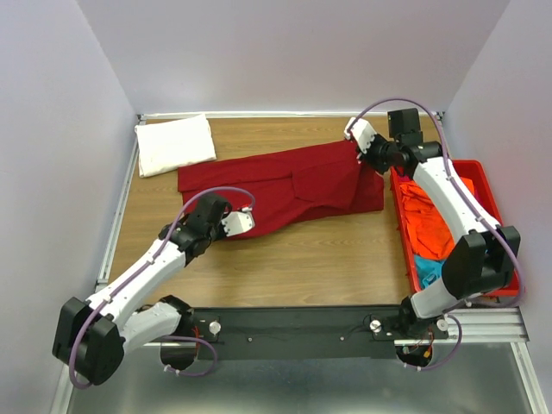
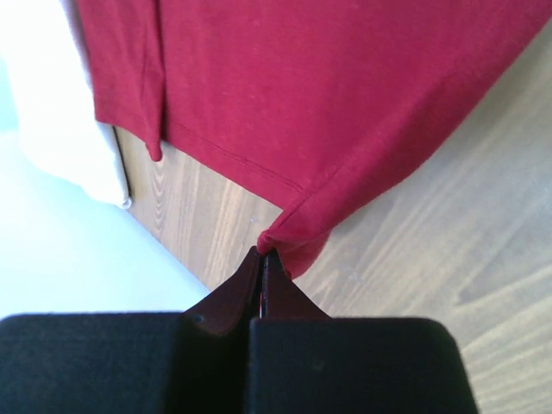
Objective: Fold and stack the t-shirts
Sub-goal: Fold the tshirt
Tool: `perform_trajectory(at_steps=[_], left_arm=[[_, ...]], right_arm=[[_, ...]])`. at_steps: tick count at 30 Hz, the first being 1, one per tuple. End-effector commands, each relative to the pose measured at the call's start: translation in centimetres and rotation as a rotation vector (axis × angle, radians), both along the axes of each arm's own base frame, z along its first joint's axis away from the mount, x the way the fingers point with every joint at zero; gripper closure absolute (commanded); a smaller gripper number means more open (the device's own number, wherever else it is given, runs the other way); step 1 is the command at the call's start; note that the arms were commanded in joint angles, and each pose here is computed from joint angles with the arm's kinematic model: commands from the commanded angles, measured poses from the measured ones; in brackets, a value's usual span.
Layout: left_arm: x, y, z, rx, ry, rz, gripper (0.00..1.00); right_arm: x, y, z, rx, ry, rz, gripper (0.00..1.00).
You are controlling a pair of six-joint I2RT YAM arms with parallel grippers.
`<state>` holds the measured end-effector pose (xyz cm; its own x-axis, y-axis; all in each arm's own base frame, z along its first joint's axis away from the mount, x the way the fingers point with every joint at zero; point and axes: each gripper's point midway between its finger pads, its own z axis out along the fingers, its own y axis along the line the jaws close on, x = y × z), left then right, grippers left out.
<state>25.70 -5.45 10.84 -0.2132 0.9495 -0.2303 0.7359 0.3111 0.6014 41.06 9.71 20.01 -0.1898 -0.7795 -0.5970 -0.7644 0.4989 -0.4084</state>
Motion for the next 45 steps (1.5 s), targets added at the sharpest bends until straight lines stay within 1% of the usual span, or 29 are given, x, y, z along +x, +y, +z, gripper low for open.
perform_trajectory(at_steps=[1, 7, 14, 24, 31, 36, 40, 45], left_arm=[[2.1, 0.0, 1.2, -0.044, -0.05, 0.079, 1.0], [3.5, -0.1, 1.0, -0.079, -0.029, 0.142, 1.0], [4.4, 1.7, 1.1, -0.101, -0.045, 0.23, 1.0], [5.6, 2.3, -0.3, -0.109, -0.026, 0.28, 1.0], [6.8, 3.3, -0.5, -0.115, -0.046, 0.339, 1.0], [8.1, 3.5, -1.7, -0.116, -0.024, 0.377, 1.0], [9.2, 3.8, -1.6, -0.115, -0.028, 0.412, 1.0], [9.8, 4.7, -2.2, -0.118, -0.025, 0.456, 1.0]], right_arm=[[2.4, 0.0, 1.5, 0.025, -0.051, -0.035, 0.99], [4.4, 0.2, 1.4, 0.037, -0.051, -0.041, 0.99], [6.5, 0.7, 0.8, 0.048, -0.041, -0.042, 0.99], [7.5, 0.7, -0.8, 0.031, -0.015, -0.042, 1.0], [8.5, 0.7, -1.2, 0.03, -0.014, -0.049, 0.99], [9.0, 0.5, -1.3, 0.02, -0.017, -0.062, 0.99], [9.5, 0.5, -1.2, 0.02, -0.022, -0.069, 0.99], [10.5, 0.7, -1.3, 0.028, -0.026, -0.083, 1.0]])
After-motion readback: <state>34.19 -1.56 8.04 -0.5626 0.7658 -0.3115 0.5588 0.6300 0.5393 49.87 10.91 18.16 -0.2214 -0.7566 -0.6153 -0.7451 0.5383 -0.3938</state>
